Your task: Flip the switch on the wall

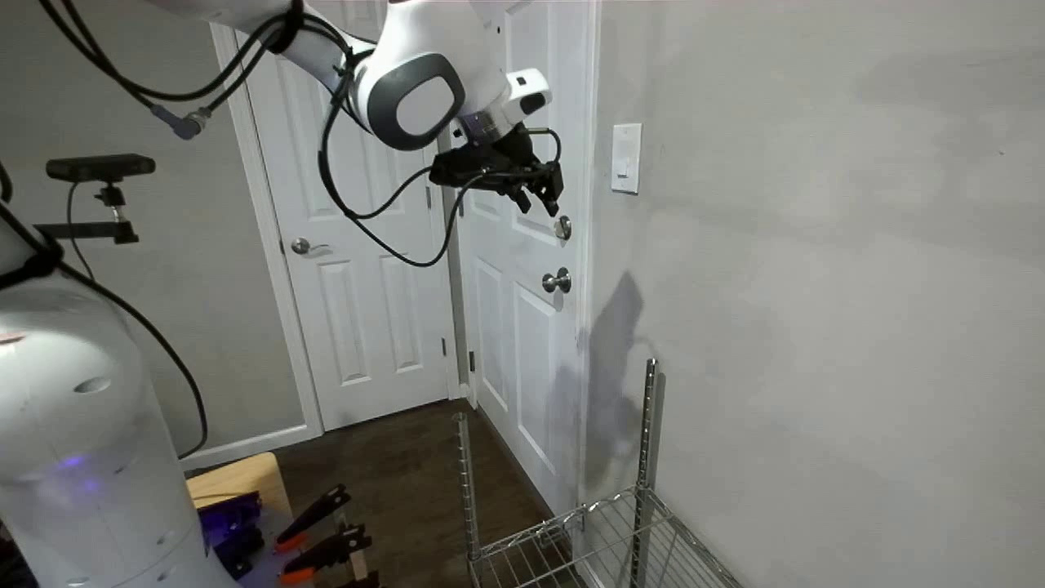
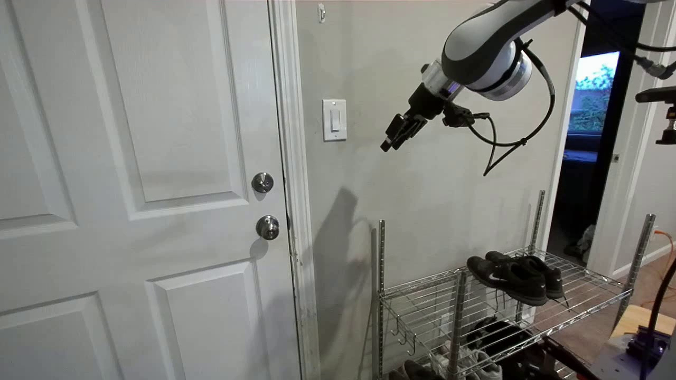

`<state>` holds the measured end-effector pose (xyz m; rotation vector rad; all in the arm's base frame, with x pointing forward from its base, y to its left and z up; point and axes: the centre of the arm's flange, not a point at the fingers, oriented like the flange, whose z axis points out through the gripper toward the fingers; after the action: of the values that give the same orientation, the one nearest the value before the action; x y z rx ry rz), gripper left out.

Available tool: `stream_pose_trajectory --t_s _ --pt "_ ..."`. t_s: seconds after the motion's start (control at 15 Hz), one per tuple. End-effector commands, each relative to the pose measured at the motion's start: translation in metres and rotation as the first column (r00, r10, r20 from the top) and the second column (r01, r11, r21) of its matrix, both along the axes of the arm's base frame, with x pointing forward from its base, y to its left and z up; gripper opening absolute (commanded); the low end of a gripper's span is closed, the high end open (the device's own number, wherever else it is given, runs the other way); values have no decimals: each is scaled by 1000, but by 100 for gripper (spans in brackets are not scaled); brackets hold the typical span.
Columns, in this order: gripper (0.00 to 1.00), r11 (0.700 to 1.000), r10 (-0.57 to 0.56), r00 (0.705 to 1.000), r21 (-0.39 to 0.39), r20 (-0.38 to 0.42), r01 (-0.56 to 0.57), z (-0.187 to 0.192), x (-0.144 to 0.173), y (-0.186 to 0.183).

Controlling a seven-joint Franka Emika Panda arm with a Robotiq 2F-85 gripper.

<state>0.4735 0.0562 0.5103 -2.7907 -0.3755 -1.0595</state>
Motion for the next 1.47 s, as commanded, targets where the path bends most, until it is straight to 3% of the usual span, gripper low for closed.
stream_pose_trajectory --t_s 0.0,0.2,0.47,0.73,1.4 --pt "27 998 9 998 -69 55 -5 -2 -2 -6" --pt "9 990 43 997 -140 66 -33 3 17 -9" --pt "1 975 94 993 -210 75 -77 6 37 2" --pt "6 957 130 988 -271 84 -102 10 63 12" --pt "4 941 175 974 -316 145 -122 29 135 43"
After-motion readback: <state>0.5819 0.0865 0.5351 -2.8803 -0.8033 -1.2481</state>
